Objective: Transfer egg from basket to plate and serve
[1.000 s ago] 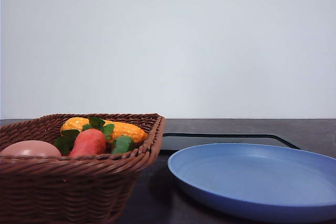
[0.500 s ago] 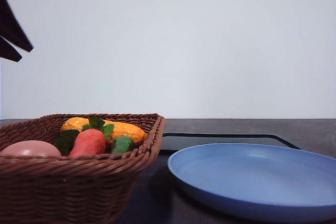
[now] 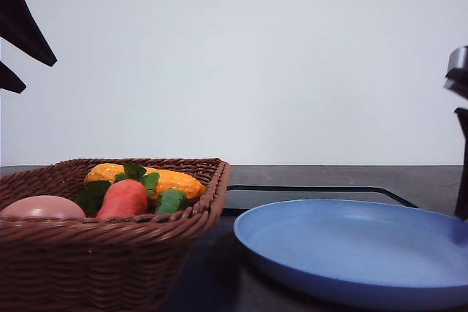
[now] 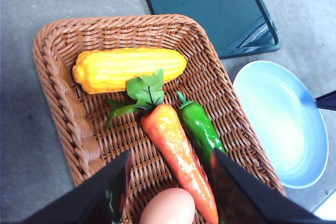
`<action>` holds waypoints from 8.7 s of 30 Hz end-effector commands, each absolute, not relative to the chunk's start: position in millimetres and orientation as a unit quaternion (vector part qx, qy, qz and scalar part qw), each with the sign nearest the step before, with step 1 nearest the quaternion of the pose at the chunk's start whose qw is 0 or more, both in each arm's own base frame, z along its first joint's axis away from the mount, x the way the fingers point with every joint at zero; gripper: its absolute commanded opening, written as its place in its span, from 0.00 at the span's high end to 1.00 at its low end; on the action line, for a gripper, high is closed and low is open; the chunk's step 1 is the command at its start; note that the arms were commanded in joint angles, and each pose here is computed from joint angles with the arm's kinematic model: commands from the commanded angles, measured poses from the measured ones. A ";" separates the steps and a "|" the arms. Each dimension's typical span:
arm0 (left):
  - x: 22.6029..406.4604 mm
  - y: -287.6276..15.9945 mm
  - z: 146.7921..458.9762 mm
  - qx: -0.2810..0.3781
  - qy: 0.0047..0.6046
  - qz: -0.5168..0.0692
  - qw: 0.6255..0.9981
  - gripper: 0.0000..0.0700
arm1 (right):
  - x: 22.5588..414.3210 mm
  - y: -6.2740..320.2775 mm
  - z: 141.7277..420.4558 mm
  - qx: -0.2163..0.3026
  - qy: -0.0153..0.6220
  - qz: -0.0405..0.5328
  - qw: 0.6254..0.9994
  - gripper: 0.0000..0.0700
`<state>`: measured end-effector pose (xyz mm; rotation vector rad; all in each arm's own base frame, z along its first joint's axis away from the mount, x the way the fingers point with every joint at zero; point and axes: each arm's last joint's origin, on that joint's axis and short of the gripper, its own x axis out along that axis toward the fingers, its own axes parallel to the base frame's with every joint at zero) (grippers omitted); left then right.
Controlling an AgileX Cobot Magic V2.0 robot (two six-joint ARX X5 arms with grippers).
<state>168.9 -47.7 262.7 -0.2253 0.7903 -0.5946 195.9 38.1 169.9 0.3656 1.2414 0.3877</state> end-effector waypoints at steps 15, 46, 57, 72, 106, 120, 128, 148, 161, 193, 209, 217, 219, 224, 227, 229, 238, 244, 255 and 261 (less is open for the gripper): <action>171.1 -48.9 266.1 -0.102 0.372 -0.292 0.875 0.56 | 211.5 41.2 147.9 0.208 0.599 0.168 0.755 0.99; 169.7 -128.4 258.5 0.270 0.461 -0.412 0.739 0.40 | 162.9 5.7 230.8 0.247 0.414 0.140 0.865 1.00; 196.2 -154.2 204.0 0.295 0.547 -0.408 0.669 0.40 | 161.0 6.0 233.3 0.244 0.406 0.149 0.868 1.00; 204.6 -160.1 189.1 0.290 0.562 -0.393 0.667 0.63 | 160.9 6.4 233.6 0.247 0.406 0.155 0.866 1.00; 219.2 -227.0 374.3 0.085 0.312 -0.625 0.711 0.93 | 160.1 32.6 231.5 0.260 0.442 0.229 0.828 1.00; 187.9 -297.1 323.8 0.267 0.341 -0.559 0.707 1.00 | 159.4 44.8 229.7 0.254 0.459 0.252 0.813 1.00; 182.6 -324.3 289.1 0.334 0.364 -0.512 0.703 1.00 | 159.1 44.7 229.5 0.254 0.460 0.252 0.812 1.00; 186.1 -330.8 273.3 0.319 0.401 -0.492 0.704 0.47 | 150.9 44.5 222.6 0.260 0.510 0.243 0.783 1.00; 180.8 -316.2 290.0 0.317 0.412 -0.486 0.703 0.46 | 151.0 44.3 215.1 0.255 0.543 0.235 0.765 1.00; 98.1 -103.4 462.9 0.166 0.186 -0.335 0.908 0.46 | 324.2 15.6 185.6 0.278 0.545 0.173 0.772 1.00; 81.5 -83.9 467.4 0.143 0.178 -0.323 0.918 0.46 | 389.1 15.4 154.7 0.278 0.569 0.163 0.756 0.99; 88.9 -92.1 464.3 0.150 0.190 -0.322 0.915 0.47 | 390.8 14.3 155.4 0.258 0.562 0.161 0.769 0.64; 92.1 -95.3 462.9 0.154 0.196 -0.319 0.914 0.47 | 391.7 13.0 157.6 0.256 0.560 0.160 0.772 0.64; 103.5 -103.6 458.4 0.167 0.211 -0.300 0.915 0.48 | 390.2 6.4 173.8 0.261 0.557 0.155 0.773 0.64; 114.7 -110.6 454.5 0.171 0.224 -0.289 0.915 0.57 | 386.7 0.7 188.1 0.264 0.553 0.150 0.776 0.66; 124.4 -116.6 450.1 0.176 0.237 -0.281 0.913 0.68 | 381.9 -2.5 199.7 0.265 0.548 0.147 0.779 0.72; 183.1 -141.7 418.2 0.221 0.311 -0.239 0.893 1.00 | 342.6 7.7 251.7 0.182 0.557 0.138 0.798 1.00; 224.1 -129.7 398.0 0.199 0.350 -0.192 0.895 1.00 | 308.9 43.3 288.2 0.100 0.530 0.142 0.830 1.00; 241.0 -70.7 364.8 0.071 0.351 -0.155 0.921 1.00 | 240.6 97.5 333.4 -0.034 0.410 0.143 0.900 1.00; 210.4 -60.5 346.4 0.035 0.267 -0.147 0.952 1.00 | 208.3 102.1 322.7 -0.037 0.321 0.161 0.932 1.00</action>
